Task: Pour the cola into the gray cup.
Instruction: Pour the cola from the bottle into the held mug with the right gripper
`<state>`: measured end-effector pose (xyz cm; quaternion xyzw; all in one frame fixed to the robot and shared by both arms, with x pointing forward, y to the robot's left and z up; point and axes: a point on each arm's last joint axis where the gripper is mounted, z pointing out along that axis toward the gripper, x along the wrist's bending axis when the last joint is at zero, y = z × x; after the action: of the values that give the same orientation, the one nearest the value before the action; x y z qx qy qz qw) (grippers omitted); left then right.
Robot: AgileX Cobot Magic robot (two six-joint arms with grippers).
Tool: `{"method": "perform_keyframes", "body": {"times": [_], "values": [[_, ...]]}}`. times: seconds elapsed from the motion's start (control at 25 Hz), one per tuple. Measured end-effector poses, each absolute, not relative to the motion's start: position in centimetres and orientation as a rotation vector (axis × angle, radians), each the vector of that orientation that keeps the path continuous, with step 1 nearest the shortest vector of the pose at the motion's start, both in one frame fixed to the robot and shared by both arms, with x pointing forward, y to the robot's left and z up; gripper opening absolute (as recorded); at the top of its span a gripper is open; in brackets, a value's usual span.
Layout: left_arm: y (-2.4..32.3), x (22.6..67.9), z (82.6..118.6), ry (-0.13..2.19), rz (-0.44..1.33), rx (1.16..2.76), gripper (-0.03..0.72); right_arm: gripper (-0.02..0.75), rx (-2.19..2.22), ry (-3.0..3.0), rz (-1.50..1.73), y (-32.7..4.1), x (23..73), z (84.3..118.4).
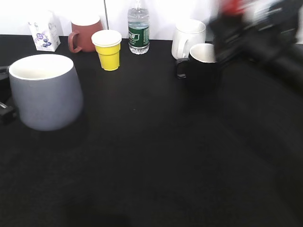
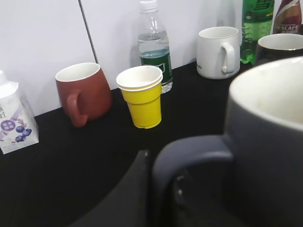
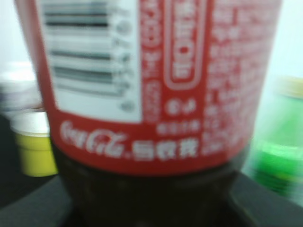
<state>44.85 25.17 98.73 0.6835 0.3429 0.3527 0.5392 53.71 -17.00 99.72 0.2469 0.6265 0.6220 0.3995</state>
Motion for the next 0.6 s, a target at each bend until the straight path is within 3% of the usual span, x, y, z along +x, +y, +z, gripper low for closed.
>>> {"method": "perform_keyframes", "body": {"times": [0.2,0.6], "values": [[22.4,44.8,97.6,0.717,0.698,1.645,0.042,0.384,0.331,1.683,1.535,-12.1,54.3,100.1],[21.2,46.2,99.2,0.556,0.709,1.659,0.042,0.384,-0.231,1.654,1.096,-10.8,55.9,98.7]]}}
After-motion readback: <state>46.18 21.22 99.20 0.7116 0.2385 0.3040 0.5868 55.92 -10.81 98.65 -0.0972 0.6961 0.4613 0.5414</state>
